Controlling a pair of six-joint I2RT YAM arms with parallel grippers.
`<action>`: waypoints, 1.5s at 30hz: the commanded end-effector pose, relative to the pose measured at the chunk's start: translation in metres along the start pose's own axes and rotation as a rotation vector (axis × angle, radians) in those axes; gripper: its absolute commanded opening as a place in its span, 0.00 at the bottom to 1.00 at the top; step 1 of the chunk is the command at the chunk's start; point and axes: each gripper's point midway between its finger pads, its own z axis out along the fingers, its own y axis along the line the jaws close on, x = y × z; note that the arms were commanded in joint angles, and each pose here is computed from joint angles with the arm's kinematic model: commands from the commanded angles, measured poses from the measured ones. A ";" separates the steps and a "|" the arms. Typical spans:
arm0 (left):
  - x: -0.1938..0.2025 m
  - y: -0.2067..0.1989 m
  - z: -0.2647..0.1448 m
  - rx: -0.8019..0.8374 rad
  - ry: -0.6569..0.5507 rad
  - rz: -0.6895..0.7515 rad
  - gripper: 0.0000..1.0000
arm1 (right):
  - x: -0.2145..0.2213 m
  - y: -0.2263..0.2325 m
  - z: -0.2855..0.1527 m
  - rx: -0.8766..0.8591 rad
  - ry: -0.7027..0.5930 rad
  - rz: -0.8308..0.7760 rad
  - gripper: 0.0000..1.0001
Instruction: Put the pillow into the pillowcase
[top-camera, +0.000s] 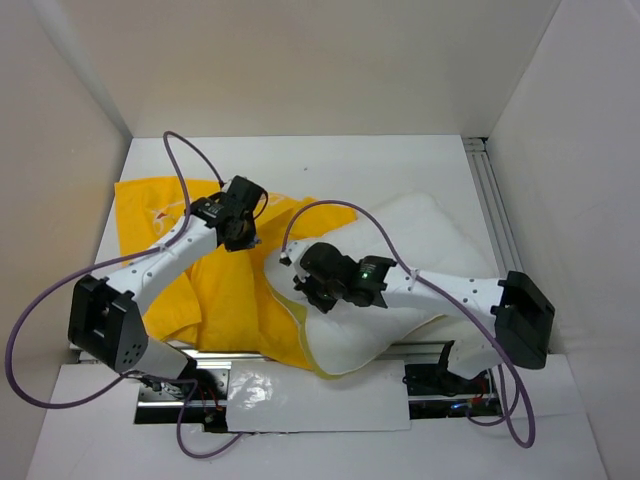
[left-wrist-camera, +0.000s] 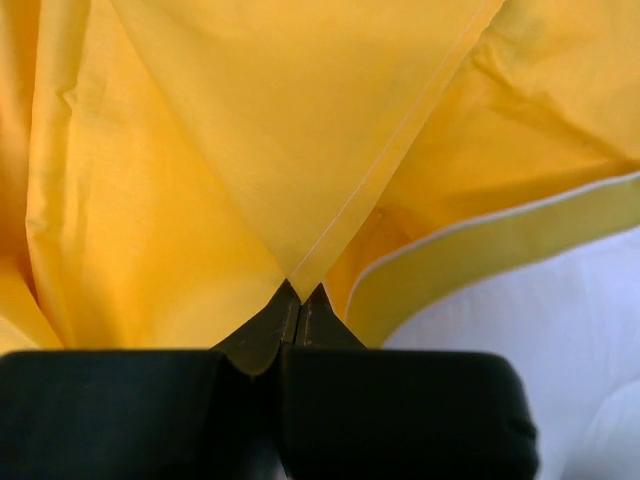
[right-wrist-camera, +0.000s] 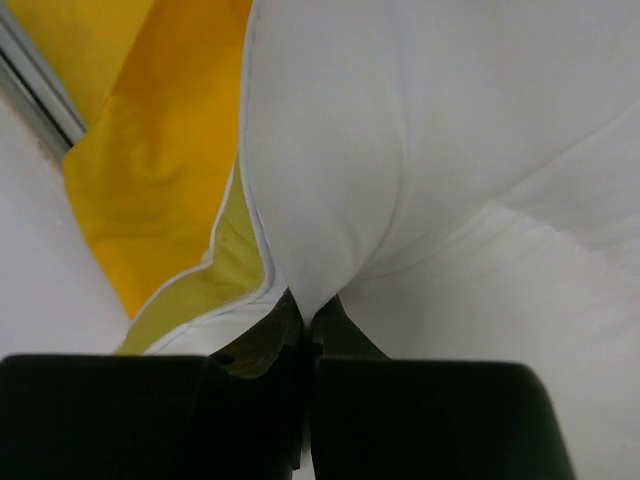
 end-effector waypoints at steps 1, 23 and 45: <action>-0.001 0.009 -0.013 -0.002 -0.034 -0.016 0.00 | -0.050 -0.012 -0.008 0.075 -0.130 -0.004 0.00; 0.015 -0.020 -0.026 0.167 -0.006 0.018 0.00 | -0.201 -0.051 0.046 -0.092 -0.516 0.079 0.00; 0.037 0.020 -0.048 0.076 -0.032 -0.023 0.00 | -0.200 -0.157 0.068 0.417 -0.764 0.414 0.00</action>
